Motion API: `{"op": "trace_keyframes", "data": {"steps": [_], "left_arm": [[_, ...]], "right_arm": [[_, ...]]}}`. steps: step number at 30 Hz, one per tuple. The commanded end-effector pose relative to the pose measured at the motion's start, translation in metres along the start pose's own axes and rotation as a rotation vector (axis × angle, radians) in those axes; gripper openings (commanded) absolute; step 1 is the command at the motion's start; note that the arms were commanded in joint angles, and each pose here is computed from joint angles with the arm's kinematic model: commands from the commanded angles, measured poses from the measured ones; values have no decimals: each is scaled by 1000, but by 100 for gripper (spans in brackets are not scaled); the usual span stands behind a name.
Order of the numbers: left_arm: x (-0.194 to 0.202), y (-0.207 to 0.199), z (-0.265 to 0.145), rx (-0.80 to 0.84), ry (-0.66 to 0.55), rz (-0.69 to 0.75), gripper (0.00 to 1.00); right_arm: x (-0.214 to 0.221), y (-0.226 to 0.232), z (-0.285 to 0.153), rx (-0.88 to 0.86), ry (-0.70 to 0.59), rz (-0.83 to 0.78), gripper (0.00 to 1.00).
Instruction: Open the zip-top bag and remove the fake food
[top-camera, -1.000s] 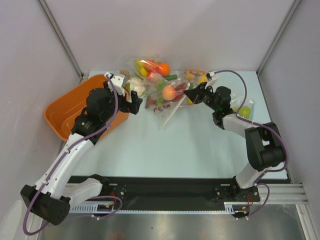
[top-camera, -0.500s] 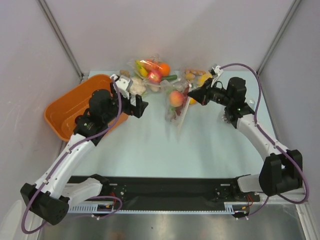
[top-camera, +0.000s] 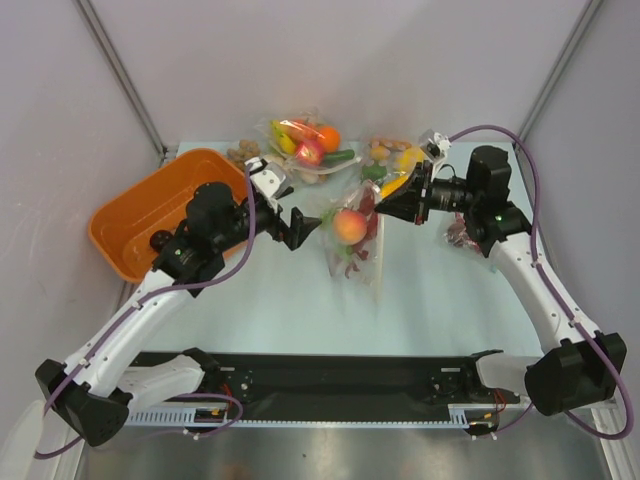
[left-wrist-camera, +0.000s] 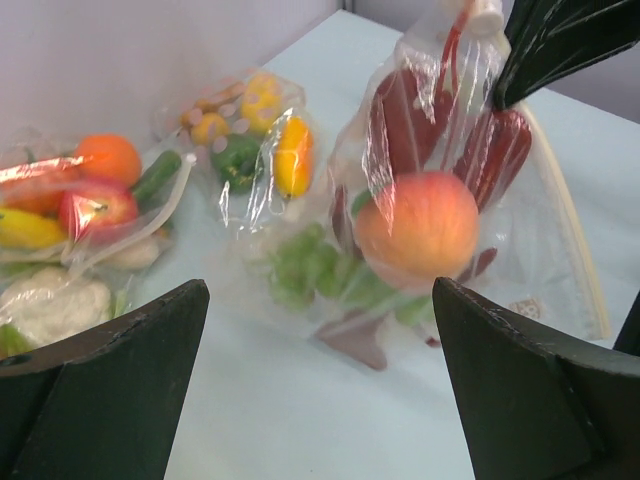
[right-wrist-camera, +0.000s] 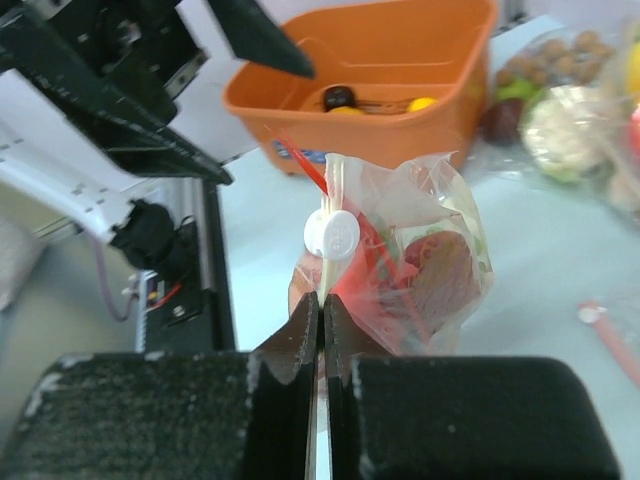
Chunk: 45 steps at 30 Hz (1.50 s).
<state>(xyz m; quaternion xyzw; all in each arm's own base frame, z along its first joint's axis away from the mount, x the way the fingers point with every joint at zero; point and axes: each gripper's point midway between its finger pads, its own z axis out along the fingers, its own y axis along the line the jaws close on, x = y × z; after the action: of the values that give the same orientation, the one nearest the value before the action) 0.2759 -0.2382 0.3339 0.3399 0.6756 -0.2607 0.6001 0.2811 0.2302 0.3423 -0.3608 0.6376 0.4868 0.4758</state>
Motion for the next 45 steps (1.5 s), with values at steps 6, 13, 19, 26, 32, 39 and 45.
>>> {"op": "trace_keyframes", "data": {"steps": [6, 13, 19, 26, 32, 39, 45], "left_arm": [[-46, -48, -5, 290, -157, 108, 100], [-44, -90, -13, 564, -151, 80, 100], [-45, -111, -23, 711, -151, 41, 100], [-31, -124, -16, 783, -129, -13, 100], [-21, -131, -12, 806, -117, -41, 100], [-8, -136, -9, 819, -79, -58, 58], [10, -135, -7, 802, -17, -64, 0]], "right_arm": [[-2, 76, -8, -285, 31, -53, 0], [13, 107, -5, -433, 75, -52, 0], [18, 119, -5, -509, 91, -50, 0], [26, 127, 2, -558, 115, -31, 0], [39, 124, 9, -549, 140, -12, 0], [47, 115, 15, -521, 157, 9, 0], [63, 91, 24, -378, 206, 50, 12]]}}
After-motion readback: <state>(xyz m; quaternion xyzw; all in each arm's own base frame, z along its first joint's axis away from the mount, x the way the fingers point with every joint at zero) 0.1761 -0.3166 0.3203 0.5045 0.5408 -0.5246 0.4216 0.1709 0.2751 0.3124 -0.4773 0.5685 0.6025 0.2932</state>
